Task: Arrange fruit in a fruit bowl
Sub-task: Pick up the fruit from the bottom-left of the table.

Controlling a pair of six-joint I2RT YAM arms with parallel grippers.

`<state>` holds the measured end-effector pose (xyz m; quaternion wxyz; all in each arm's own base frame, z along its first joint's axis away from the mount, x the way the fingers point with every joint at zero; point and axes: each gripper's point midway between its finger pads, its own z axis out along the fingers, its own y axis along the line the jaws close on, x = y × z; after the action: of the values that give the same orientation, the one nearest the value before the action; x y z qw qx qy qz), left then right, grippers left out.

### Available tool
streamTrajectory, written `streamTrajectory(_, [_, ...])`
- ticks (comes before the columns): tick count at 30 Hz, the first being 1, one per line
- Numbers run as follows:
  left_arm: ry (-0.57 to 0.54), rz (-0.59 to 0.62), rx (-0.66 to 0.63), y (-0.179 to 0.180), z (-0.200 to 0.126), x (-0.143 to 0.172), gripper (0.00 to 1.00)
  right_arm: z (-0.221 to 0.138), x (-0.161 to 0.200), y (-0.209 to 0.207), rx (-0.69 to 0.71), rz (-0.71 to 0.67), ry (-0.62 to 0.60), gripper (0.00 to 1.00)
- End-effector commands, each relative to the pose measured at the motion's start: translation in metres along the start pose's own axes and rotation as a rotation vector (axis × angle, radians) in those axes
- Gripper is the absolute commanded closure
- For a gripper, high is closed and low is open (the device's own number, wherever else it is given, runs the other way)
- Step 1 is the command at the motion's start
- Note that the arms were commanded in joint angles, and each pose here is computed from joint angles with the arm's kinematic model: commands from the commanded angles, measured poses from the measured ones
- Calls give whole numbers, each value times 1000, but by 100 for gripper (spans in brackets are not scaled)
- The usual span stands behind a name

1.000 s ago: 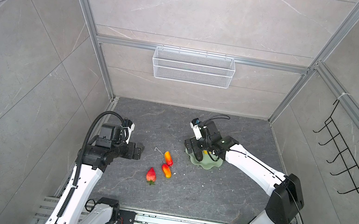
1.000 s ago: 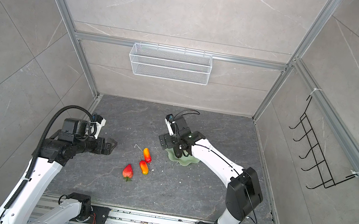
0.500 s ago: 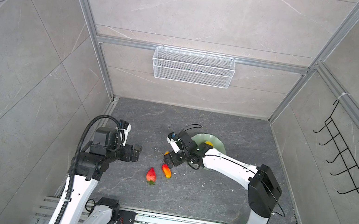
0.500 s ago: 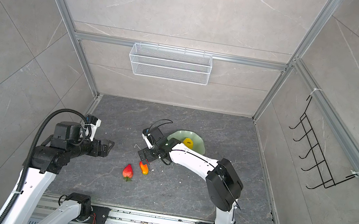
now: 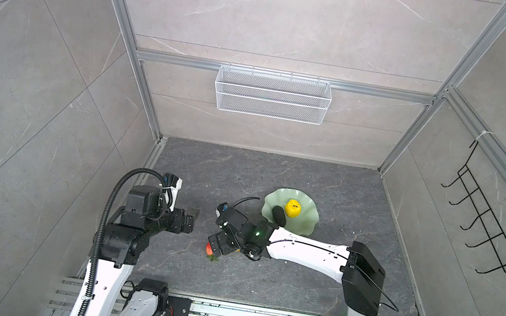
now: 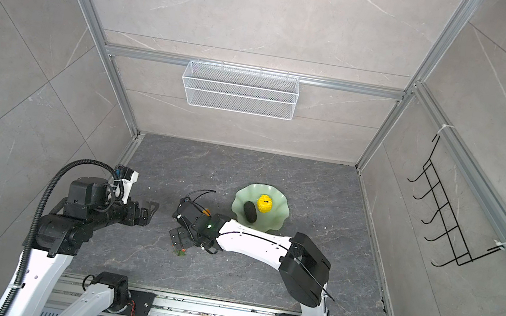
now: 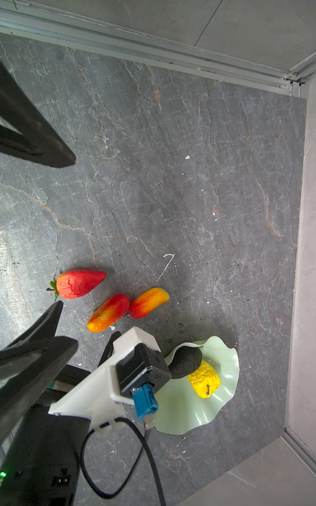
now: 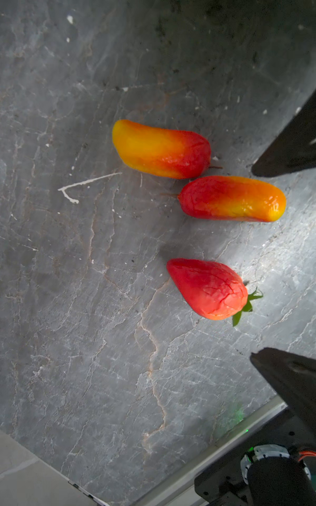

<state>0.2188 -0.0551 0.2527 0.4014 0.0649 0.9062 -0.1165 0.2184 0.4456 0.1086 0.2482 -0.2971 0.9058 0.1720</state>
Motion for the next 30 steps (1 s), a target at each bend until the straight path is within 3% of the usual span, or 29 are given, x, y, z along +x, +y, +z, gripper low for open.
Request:
streamTrajectory(1, [6,-6,17,-3,-1,2,0,18,11,-4,64,63,9,3])
streamTrajectory(10, [1,-9,15,-3,-1,1,0,40,9,19,27,52,26,15])
streamTrajectory(23, [10,8,29,-4,2,4,0,67,13,30,23,46,67,19])
streamTrajectory(30, [5,10,35,-5,2,4,0,77,22,30,26,50,100,28])
